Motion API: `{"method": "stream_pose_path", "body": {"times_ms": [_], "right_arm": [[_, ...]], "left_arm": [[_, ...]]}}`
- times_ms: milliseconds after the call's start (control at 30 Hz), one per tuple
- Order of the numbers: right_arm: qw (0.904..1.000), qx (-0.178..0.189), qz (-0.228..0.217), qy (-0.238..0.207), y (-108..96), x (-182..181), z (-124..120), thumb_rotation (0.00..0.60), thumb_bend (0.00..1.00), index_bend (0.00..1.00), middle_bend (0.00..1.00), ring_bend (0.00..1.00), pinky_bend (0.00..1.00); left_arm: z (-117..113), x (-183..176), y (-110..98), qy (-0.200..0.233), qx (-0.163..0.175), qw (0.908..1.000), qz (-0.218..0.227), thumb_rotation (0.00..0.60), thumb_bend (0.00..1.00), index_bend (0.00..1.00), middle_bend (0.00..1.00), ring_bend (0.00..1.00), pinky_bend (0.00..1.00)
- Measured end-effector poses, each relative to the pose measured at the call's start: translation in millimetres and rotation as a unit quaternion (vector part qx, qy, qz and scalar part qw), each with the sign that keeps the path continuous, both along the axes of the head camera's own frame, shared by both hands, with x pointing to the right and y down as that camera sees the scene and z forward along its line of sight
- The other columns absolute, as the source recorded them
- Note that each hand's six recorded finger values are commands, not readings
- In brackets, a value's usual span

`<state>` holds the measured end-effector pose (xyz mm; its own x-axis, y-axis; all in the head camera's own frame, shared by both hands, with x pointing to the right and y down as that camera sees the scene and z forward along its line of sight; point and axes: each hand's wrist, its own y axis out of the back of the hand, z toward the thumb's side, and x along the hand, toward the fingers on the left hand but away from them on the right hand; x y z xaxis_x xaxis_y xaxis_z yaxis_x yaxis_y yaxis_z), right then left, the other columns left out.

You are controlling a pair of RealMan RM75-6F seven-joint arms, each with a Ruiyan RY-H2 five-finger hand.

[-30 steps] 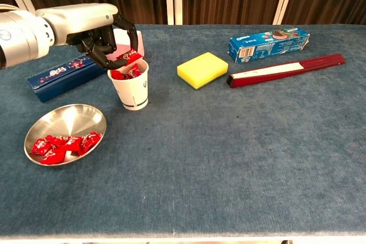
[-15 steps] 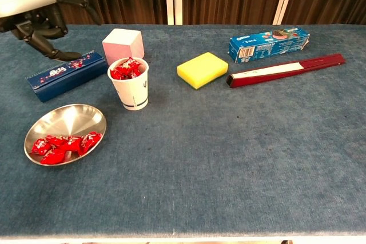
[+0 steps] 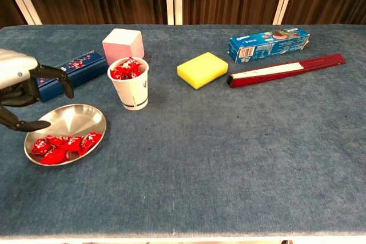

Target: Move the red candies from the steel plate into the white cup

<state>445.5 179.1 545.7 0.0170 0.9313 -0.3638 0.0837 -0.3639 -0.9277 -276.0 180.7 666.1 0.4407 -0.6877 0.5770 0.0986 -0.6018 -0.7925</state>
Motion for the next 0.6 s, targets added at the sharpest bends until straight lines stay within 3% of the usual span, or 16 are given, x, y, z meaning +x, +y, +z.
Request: {"method": "stream_pose_path", "body": {"times_ms": [267, 600], "right_arm": [[1.0000, 0.000, 0.002, 0.001, 0.4, 0.2, -0.7, 0.600, 0.15, 0.00, 0.01, 0.00, 0.00], [1.0000, -0.003, 0.004, 0.000, -0.4, 1.0, 2.0, 0.600, 0.15, 0.00, 0.01, 0.00, 0.00]], "left_arm": [[15.0, 0.4, 15.0, -0.019, -0.011, 0.9997, 0.013, 0.600, 0.21, 0.40, 0.95, 0.86, 0.80], [29.1, -5.1, 15.1, -0.041, -0.021, 0.9989, 0.005, 0.600, 0.22, 0.41, 0.95, 0.86, 0.80]]}}
